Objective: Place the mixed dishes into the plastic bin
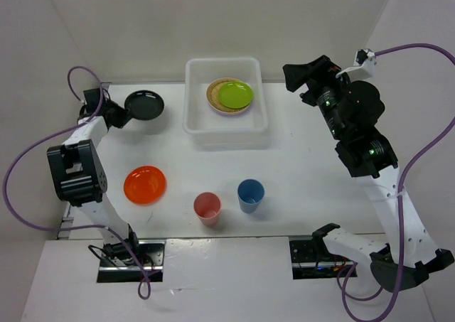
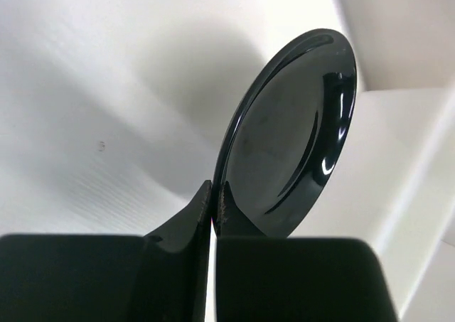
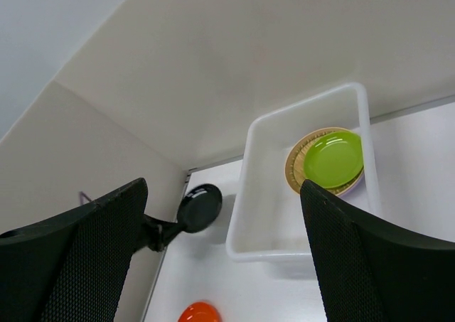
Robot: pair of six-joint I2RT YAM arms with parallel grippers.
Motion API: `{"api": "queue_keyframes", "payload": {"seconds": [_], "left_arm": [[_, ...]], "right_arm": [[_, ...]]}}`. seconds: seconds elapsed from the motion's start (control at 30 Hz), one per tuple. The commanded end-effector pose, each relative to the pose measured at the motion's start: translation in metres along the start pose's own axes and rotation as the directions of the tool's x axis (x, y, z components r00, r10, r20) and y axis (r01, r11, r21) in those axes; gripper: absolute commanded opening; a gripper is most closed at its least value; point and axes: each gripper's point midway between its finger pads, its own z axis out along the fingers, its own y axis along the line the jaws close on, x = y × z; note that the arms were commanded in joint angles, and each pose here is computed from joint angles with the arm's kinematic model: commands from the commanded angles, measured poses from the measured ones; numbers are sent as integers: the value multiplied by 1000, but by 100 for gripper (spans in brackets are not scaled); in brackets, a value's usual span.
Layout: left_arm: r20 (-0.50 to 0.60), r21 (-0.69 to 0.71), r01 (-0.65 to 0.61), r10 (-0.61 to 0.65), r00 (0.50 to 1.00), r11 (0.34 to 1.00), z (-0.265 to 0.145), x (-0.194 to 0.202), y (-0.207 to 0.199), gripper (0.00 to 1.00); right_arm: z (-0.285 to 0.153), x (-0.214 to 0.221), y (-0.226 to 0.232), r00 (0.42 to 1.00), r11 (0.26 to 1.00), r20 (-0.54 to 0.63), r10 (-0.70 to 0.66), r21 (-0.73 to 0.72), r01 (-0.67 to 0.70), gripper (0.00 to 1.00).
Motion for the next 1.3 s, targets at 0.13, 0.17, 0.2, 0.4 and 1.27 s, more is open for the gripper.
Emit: {"api": "queue_keyframes", "payload": {"seconds": [0.13,0.17,0.2,0.4,1.27], "left_arm": [[207,246,-156,105,973,957,-113,-49,-107,0],[207,277,-171,115,972,945,-121,-46,-119,0],[199,293,-199,144,969,935,-125,-42,-127,0],[162,422,-310,266,950,852,-144,-8,-196,0],[-177,220,-514,552,815,829,75,190,-224,0]], "right_arm": [[-6,-6,-2,1000,1000,24,2,-7,-2,92],[-5,-2,-5,1000,1000,17,0,-2,0,92],[-5,-2,-5,1000,1000,17,0,-2,0,92],[-6,1,-5,1000,1000,10,10,-10,-10,92],[-19,23,-19,999,1000,-50,17,-1,-17,92]]}}
